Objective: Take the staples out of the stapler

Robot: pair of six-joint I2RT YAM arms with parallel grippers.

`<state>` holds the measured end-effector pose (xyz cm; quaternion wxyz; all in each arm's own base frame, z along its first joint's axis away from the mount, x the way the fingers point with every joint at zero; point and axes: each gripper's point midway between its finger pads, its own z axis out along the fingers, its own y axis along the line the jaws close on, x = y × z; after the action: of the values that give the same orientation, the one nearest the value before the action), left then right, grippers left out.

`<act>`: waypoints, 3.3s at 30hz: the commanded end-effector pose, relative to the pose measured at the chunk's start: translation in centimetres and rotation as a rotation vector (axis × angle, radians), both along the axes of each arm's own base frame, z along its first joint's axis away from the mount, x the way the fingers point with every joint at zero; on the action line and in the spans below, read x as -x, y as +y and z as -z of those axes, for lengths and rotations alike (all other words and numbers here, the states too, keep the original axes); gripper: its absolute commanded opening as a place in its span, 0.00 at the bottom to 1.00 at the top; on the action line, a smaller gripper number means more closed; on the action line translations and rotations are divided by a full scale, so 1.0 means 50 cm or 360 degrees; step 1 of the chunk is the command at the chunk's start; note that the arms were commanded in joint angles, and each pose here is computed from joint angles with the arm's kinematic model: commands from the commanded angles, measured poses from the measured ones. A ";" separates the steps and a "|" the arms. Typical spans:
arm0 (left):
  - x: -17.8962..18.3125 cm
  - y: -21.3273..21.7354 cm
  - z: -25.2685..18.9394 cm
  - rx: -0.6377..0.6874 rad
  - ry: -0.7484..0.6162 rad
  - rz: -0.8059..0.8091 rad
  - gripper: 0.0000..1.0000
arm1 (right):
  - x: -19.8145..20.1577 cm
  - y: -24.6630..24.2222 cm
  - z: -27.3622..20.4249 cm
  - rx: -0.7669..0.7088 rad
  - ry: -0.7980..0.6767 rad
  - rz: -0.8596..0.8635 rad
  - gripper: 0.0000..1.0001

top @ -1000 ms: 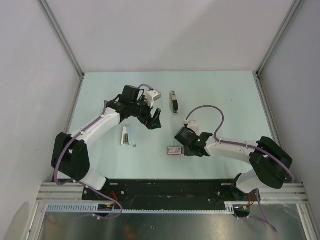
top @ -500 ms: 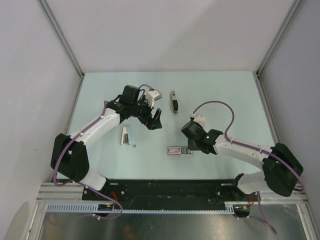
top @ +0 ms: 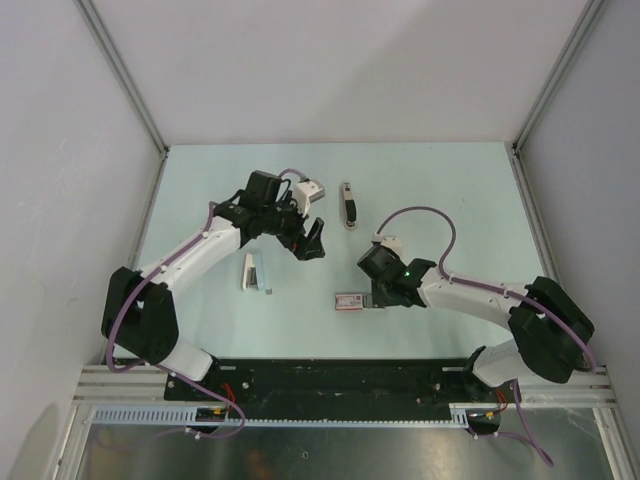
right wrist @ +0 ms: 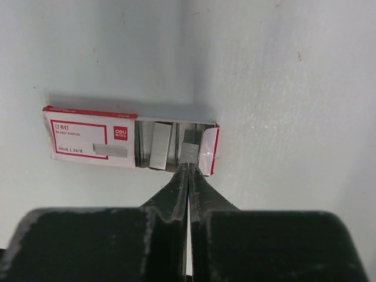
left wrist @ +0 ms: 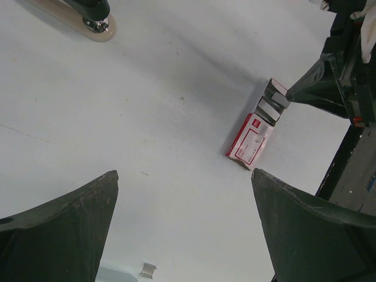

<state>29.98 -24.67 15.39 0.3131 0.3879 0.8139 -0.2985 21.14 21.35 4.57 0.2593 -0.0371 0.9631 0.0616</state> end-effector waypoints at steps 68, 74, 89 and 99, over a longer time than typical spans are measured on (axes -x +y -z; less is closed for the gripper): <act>-0.006 -0.012 -0.025 0.0013 -0.0145 0.0131 0.99 | -0.023 0.040 -0.116 -0.0189 0.0149 -0.0138 0.00; 0.007 -0.024 -0.011 0.0031 -0.0113 0.0205 0.99 | 0.015 0.021 -0.103 -0.0170 0.0219 -0.0151 0.00; 0.018 -0.027 0.003 0.0009 -0.0106 0.0239 0.99 | 0.107 0.038 0.001 -0.0176 0.0459 -0.0273 0.00; 0.019 -0.024 0.003 -0.0005 -0.0122 0.0246 1.00 | 0.079 0.024 0.030 -0.0121 0.0456 -0.0245 0.00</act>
<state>29.30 -25.58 14.84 0.3079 0.4253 0.7950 -0.3037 16.19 22.57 3.21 0.1039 -0.0911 0.9831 0.1199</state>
